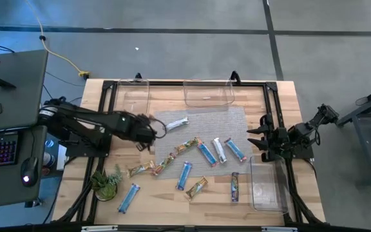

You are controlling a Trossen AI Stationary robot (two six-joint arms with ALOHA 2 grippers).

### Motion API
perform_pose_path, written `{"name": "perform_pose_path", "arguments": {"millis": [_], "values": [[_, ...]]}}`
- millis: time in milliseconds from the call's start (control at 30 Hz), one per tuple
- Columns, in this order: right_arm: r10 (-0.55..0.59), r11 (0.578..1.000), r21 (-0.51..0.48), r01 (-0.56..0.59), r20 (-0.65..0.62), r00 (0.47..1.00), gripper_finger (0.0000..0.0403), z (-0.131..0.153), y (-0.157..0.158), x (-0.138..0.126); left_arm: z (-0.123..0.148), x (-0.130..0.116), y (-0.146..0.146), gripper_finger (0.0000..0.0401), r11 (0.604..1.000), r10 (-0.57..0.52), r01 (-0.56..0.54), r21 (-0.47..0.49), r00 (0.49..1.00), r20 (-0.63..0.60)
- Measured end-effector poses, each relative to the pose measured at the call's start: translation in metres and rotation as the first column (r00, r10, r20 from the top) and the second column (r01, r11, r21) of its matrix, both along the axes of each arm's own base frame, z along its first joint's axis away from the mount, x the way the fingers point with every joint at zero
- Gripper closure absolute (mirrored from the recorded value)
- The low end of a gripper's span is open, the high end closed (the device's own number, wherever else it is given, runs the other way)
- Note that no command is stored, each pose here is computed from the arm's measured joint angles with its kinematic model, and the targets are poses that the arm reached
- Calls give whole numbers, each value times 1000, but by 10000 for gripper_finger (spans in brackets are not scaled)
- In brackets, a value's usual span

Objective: Pick and place Granola Bars by type
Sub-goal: Put the red granola bar into the top left transparent bin

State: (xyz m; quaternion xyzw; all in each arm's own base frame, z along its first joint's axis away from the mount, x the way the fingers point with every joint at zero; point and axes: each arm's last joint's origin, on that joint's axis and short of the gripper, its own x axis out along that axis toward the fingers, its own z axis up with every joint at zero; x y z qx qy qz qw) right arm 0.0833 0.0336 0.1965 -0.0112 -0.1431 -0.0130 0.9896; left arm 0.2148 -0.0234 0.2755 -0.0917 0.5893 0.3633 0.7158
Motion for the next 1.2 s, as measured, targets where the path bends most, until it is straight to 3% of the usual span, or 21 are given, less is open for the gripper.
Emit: {"name": "perform_pose_path", "arguments": {"millis": [200, 333, 400, 500, 600, 733, 867, 967, 1200], "values": [[0, 1000, -2, 0, -5, 1000, 269, -1, 0, 0, 49, -6, 11, 310, 979, -6, 1, 206, 1000, 20], [0, 1000, -5, 0, -9, 1000, 269, -1, 0, 0, 55, -12, 34, 310, 986, 28, -28, 162, 1000, 3], [-1, 1000, -8, 1, -10, 1000, 269, -1, 0, 0, 50, -18, 51, 310, 982, 105, -102, 159, 994, -16], [-23, 996, -89, 21, -18, 1000, 269, -2, 0, 1, 39, -30, 77, 310, 963, 225, -212, 167, 972, -61], [-33, 992, -123, 30, -22, 999, 269, -2, 0, 1, 24, -35, 104, 310, 954, 283, -272, 130, 956, -74], [-33, 992, -125, 30, -22, 999, 269, -2, 0, 1, -1, -36, 142, 310, 965, 262, -263, 13, 965, 12], [-36, 991, -132, 33, -22, 999, 269, -2, 0, 1, -29, -37, 176, 310, 979, 193, -178, -98, 966, 170], [-37, 990, -138, 34, -21, 999, 269, -2, 0, 1, -41, -44, 194, 310, 984, 168, -150, -96, 958, 234], [-40, 989, -147, 36, -21, 999, 269, -2, 0, 1, -50, -70, 212, 310, 995, 88, -86, -56, 995, 45]]}}
